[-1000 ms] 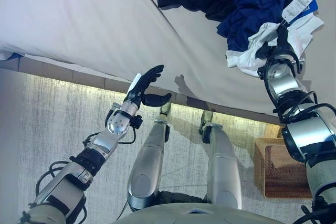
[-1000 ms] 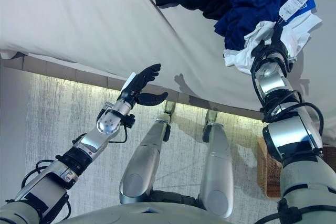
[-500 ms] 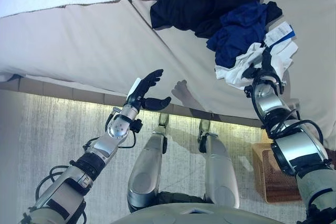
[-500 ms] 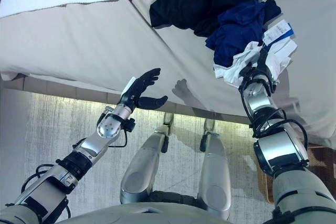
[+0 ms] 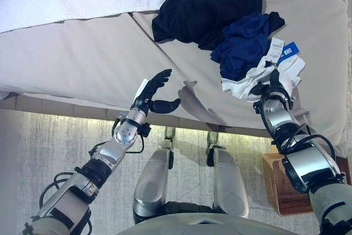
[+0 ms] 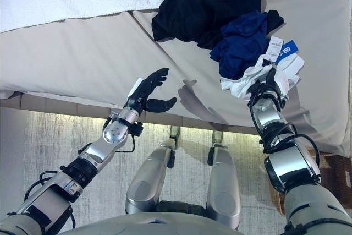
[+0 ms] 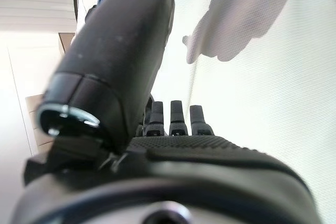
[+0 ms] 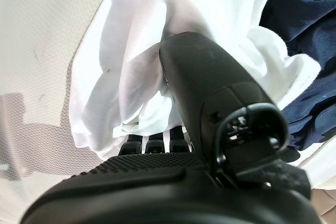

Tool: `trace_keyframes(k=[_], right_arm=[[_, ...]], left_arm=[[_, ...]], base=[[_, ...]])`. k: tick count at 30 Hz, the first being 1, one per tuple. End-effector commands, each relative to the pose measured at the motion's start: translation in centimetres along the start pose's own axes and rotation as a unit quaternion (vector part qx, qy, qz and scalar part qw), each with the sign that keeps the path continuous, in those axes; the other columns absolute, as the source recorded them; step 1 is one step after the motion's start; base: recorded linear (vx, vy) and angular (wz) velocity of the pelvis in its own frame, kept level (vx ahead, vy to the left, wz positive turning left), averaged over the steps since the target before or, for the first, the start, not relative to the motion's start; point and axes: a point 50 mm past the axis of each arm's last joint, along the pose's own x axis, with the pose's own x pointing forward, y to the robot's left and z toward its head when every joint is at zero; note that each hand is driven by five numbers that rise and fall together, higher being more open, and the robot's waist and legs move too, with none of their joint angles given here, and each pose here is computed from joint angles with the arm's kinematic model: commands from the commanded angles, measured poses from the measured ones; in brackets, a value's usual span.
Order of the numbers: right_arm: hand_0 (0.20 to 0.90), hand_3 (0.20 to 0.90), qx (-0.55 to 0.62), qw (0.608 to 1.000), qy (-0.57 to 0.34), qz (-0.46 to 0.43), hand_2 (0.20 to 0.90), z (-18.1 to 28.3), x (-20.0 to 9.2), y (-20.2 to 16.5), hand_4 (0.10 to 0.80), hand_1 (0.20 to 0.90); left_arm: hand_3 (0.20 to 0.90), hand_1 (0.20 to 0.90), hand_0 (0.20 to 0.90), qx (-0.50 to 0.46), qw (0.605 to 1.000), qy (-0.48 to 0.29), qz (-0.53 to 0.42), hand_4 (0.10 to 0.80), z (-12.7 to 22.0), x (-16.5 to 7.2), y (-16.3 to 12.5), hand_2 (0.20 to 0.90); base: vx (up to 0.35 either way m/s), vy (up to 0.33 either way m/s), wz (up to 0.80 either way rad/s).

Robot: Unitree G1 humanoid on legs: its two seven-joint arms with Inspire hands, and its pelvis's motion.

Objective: Pick up the clothes from the bed and place them into the basket

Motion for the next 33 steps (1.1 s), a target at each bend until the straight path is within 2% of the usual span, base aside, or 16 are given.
trace_keyframes(k=[1,20,27,33], right_arm=[[0.3,0.2,-0.019,0.999,0.031,0.003,0.3,-2.4,-0.4,0.0,0.1,0.3],[0.3,0.2,0.127,0.99,-0.06,0.017,0.3,1.4,-0.7,-1.1,0.1,0.3],[0.3,0.2,0.15,0.985,-0.082,-0.008,0.3,2.3,-0.3,-3.6,0.1,0.3],[0.3,0.2,0.166,0.977,-0.124,-0.042,0.3,4.0,0.0,-7.4,0.1,0.3]], left_arm=[[0.9,0.9,0.9,-0.008,0.995,-0.102,0.0,0.8,3.4,-0.2,-0.3,0.9],[0.9,0.9,0.9,0.014,0.995,-0.098,0.006,0.8,3.3,-0.2,0.0,0.9],[0.9,0.9,0.9,0.017,0.997,-0.076,0.01,0.8,2.6,-0.5,0.3,0.9],[0.9,0.9,0.9,0.027,0.999,-0.037,0.006,0.8,0.8,-1.4,0.2,0.9]], base=[[0.0,0.0,0.0],[0.001,0.001,0.0],[0.034,0.023,-0.05],[0.079,0.037,-0.04]])
